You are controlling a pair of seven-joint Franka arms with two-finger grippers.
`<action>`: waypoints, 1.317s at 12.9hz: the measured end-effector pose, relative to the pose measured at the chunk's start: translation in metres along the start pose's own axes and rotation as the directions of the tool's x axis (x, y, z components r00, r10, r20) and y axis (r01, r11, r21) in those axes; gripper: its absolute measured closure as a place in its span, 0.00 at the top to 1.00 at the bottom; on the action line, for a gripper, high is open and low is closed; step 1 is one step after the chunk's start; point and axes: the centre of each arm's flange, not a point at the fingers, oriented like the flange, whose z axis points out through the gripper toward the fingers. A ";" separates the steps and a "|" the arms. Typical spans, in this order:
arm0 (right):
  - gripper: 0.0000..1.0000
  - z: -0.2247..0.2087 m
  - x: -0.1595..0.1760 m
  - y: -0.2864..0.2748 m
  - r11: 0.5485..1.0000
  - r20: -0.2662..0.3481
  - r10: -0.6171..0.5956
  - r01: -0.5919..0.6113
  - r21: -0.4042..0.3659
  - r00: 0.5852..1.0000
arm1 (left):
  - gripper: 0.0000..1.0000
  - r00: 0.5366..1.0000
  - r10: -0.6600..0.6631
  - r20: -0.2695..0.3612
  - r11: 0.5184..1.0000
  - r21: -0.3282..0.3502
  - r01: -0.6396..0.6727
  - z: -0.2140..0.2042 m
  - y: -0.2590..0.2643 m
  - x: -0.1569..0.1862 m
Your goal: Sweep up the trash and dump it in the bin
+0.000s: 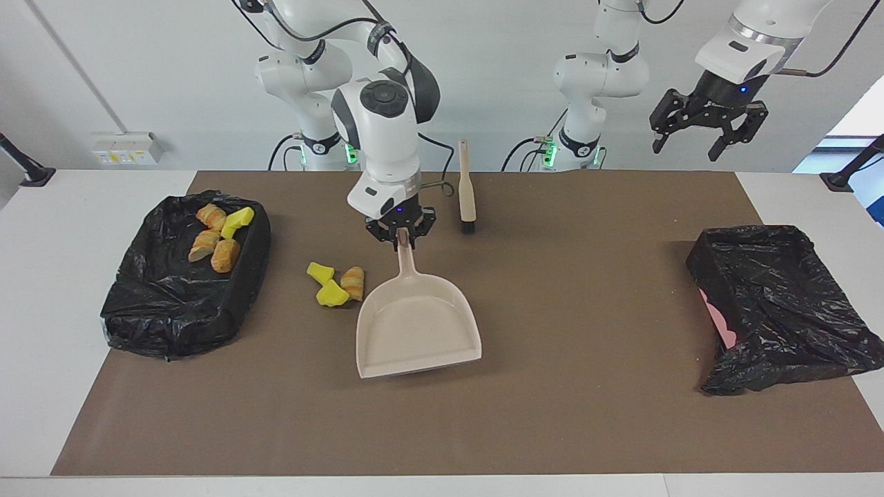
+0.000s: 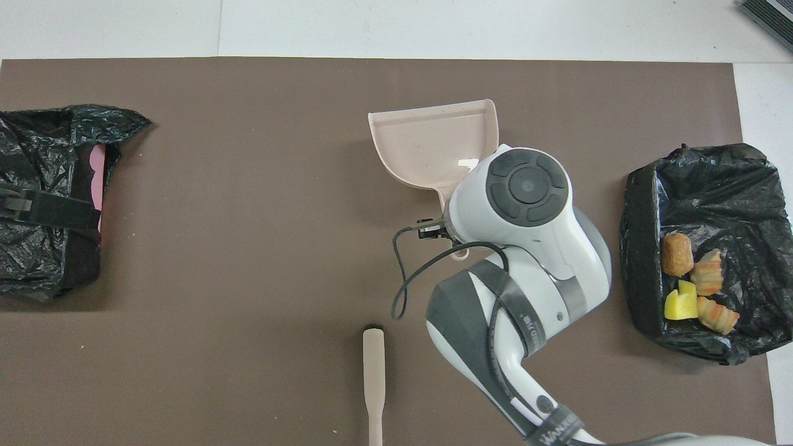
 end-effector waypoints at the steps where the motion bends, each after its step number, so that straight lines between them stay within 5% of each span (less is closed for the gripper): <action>1: 0.32 0.013 0.002 -0.012 1.000 0.000 0.009 -0.009 0.011 1.000 | 1.00 1.000 0.000 0.000 1.000 0.000 0.000 0.000 0.000 0.000; 6: 0.32 0.063 0.006 -0.038 1.000 -0.014 0.012 -0.012 0.013 1.000 | 1.00 1.000 0.000 0.000 1.000 0.000 0.000 0.000 0.000 0.000; 17: 0.33 0.074 0.009 -0.032 1.000 -0.007 0.022 -0.022 0.010 1.000 | 1.00 1.000 0.000 0.000 1.000 0.000 0.000 0.000 0.000 0.000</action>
